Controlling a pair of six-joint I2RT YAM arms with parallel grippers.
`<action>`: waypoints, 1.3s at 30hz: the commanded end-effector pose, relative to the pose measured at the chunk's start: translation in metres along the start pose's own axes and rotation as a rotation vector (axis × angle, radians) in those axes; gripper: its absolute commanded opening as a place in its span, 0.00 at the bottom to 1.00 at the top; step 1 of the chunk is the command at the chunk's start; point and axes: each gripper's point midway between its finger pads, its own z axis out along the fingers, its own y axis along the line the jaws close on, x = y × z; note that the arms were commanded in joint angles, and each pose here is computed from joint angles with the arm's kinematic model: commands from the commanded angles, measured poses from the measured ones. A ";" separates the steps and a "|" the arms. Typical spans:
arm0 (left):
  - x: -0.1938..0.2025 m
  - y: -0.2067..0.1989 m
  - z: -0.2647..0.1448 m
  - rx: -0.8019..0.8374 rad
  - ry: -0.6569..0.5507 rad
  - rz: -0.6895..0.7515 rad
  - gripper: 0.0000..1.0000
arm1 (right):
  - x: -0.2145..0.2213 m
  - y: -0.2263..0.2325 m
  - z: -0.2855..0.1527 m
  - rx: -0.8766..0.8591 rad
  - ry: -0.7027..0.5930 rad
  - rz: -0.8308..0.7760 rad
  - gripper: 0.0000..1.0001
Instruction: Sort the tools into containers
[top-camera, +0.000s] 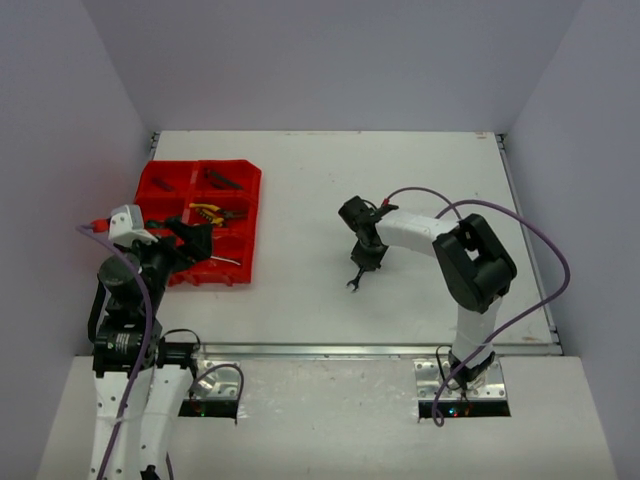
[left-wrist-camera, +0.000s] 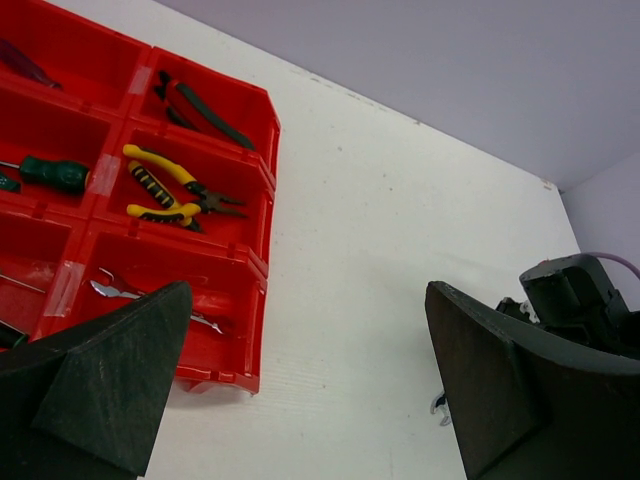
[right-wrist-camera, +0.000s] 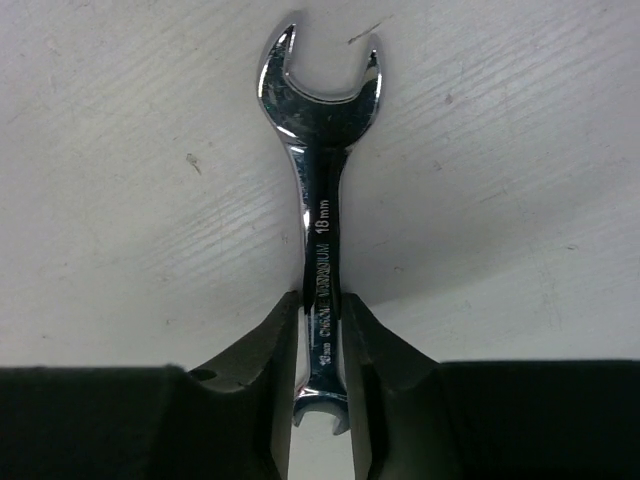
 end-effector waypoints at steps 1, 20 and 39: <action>-0.006 -0.007 0.002 0.039 -0.026 0.017 1.00 | 0.019 -0.021 0.022 0.040 0.035 -0.002 0.16; 0.073 -0.061 0.033 0.416 0.295 -0.242 1.00 | -0.017 -0.002 -0.068 -0.224 -0.281 -0.402 0.00; 0.142 -0.162 0.044 0.633 0.471 -0.412 0.94 | 0.065 0.082 -0.214 -0.948 -0.329 -0.729 0.00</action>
